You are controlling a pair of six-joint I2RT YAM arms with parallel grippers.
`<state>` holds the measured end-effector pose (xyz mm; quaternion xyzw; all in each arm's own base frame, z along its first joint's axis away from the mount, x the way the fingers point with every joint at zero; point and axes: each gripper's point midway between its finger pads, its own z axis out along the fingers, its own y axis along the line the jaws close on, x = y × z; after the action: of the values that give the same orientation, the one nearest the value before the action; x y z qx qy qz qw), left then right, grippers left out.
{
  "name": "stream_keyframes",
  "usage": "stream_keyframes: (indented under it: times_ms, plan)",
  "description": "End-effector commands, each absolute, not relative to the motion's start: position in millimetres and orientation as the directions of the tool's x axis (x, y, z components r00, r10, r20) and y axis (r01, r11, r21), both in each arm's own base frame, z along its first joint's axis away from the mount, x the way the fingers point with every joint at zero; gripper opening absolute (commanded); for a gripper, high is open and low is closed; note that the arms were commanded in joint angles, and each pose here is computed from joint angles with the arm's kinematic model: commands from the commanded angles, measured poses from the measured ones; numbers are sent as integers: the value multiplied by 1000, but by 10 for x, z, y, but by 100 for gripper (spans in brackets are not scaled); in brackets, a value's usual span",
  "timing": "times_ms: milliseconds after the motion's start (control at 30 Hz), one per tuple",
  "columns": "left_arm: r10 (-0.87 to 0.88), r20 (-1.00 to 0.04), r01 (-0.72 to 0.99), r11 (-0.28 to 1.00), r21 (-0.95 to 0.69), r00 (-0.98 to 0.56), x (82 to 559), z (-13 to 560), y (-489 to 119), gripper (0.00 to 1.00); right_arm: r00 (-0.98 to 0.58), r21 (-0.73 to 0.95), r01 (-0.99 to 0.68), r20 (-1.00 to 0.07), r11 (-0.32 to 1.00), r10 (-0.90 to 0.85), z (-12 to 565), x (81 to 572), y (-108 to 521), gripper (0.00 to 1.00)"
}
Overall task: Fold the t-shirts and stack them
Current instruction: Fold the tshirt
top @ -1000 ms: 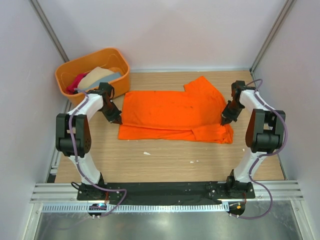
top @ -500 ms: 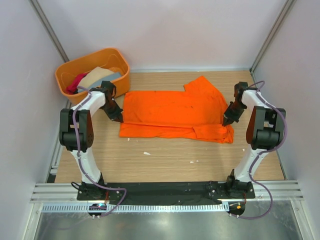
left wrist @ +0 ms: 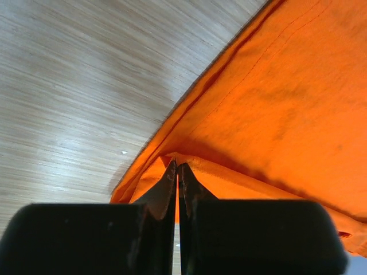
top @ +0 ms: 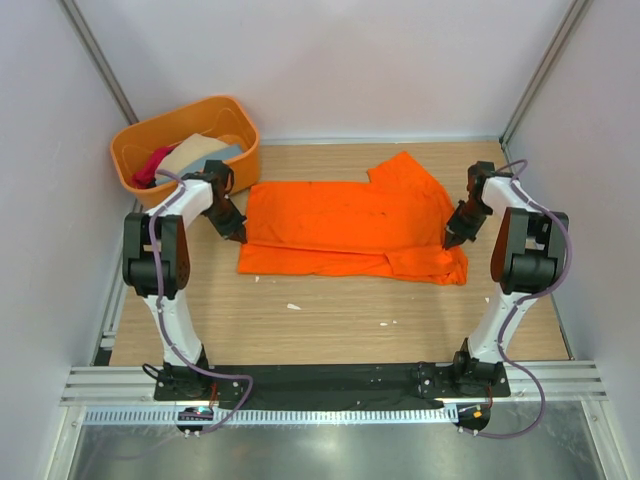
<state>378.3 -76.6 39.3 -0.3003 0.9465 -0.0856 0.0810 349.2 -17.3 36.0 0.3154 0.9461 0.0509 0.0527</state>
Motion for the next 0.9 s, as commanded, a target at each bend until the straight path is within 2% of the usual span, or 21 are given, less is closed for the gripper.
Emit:
stream_keyframes:
  times_ms: [0,400,500,567,600,667,700,800,833,867]
  plan:
    - [-592,-148,-560,802,-206,-792,3918,470,-728,0,-789,165,582,-122,796,602,477,3691,-219,1]
    - [-606,-140,-581,793,-182,-783,3938,394,-706,0,-790,177,578,-123,797,600,461,3761,-206,2]
    - [-609,-160,-586,792,-171,-777,3956,408,-668,1,-788,160,576,-151,801,597,462,3834,-273,6]
    - [-604,-207,-584,797,-153,-770,3994,477,-602,6,-788,166,557,-205,814,581,541,3972,-329,13]
    - [-598,-239,-578,801,-157,-765,4008,584,-594,17,-785,161,552,-229,818,575,575,4020,-363,17]
    - [-589,-278,-569,807,-157,-759,4013,702,-561,29,-785,163,535,-266,829,559,717,4124,-395,31]
    - [-586,-293,-571,808,-142,-756,3980,762,-519,41,-785,164,526,-282,834,551,819,4135,-395,34]
    - [-577,-354,-552,814,-178,-736,3883,1081,-488,55,-802,149,479,-327,865,500,1133,4058,-299,43]
    - [-576,-368,-541,816,-203,-730,3788,1198,-497,56,-795,164,453,-370,876,481,1350,4020,-241,47]
    - [-567,-374,-524,823,-220,-734,3749,1240,-536,57,-809,159,438,-361,885,465,1353,3920,-166,49]
